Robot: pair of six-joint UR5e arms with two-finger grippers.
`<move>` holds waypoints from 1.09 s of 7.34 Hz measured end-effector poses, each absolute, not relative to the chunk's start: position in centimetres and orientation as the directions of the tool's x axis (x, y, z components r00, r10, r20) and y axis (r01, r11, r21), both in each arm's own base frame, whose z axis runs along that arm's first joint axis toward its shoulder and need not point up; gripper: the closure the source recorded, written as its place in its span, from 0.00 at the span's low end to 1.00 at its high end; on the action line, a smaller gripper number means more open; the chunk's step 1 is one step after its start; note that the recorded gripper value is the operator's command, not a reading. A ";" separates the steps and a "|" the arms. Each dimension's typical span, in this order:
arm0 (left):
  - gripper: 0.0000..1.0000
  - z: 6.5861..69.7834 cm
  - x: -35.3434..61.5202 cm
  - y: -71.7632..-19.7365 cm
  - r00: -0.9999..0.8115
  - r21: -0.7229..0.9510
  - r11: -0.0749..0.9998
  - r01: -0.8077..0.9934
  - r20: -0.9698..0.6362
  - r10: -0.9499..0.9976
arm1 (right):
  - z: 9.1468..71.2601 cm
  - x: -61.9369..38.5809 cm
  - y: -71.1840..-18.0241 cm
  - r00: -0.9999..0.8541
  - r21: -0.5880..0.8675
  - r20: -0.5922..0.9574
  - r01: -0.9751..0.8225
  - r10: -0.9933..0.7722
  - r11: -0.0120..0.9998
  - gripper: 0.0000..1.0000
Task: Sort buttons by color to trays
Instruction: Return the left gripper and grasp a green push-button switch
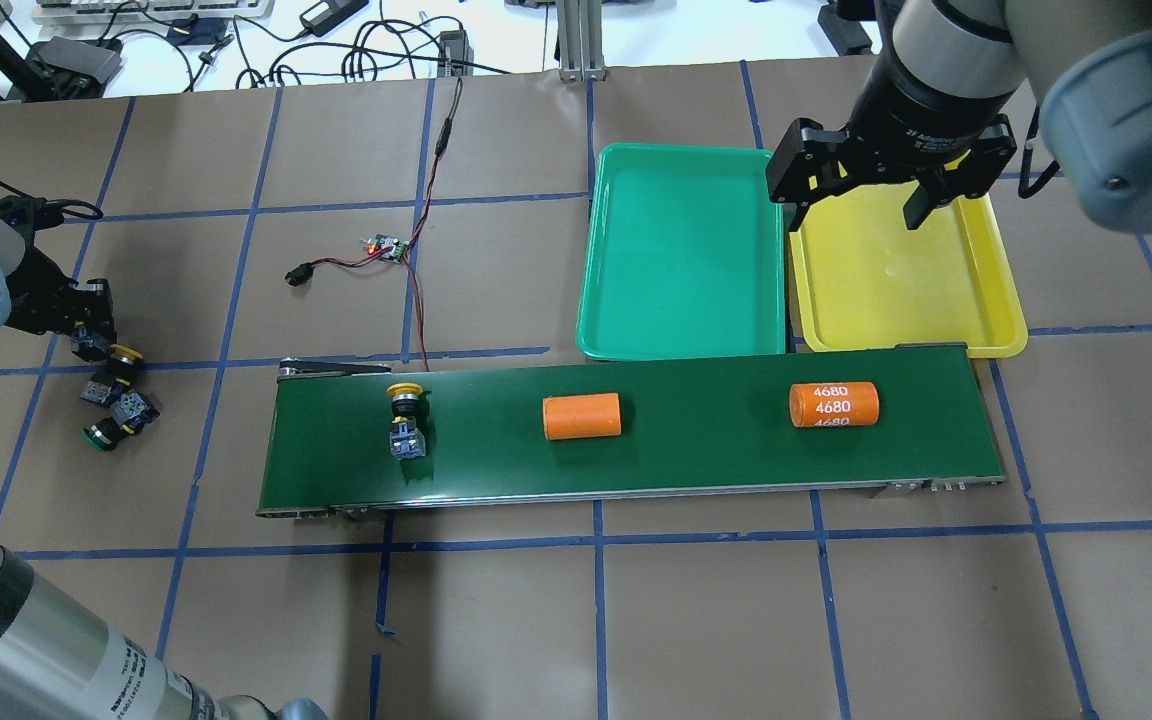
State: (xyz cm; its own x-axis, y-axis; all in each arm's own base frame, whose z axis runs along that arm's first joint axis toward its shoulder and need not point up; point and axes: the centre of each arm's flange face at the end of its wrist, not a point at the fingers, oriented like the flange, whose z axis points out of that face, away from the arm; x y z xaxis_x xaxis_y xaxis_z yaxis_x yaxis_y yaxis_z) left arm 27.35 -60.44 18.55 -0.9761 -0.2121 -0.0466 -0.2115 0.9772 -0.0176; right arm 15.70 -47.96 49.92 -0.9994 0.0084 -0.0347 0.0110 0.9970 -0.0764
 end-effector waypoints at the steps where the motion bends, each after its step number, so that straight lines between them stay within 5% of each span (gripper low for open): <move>1: 1.00 21.1 27.3 -61.2 -0.978 -0.022 0.980 -0.199 -0.049 -0.200 | 49.9 15.6 -48.0 -0.999 -0.077 -0.034 0.013 0.010 0.997 0.00; 5: 1.00 33.3 15.4 -63.0 -0.999 0.068 0.997 -0.036 -0.009 -0.035 | 50.1 15.5 -47.9 -0.999 -0.081 -0.034 0.018 0.015 0.997 0.00; 8: 1.00 30.2 5.9 -57.6 -0.999 0.171 0.984 0.043 0.037 0.037 | 50.1 15.5 -48.0 -0.999 -0.080 -0.035 0.022 0.019 0.997 0.00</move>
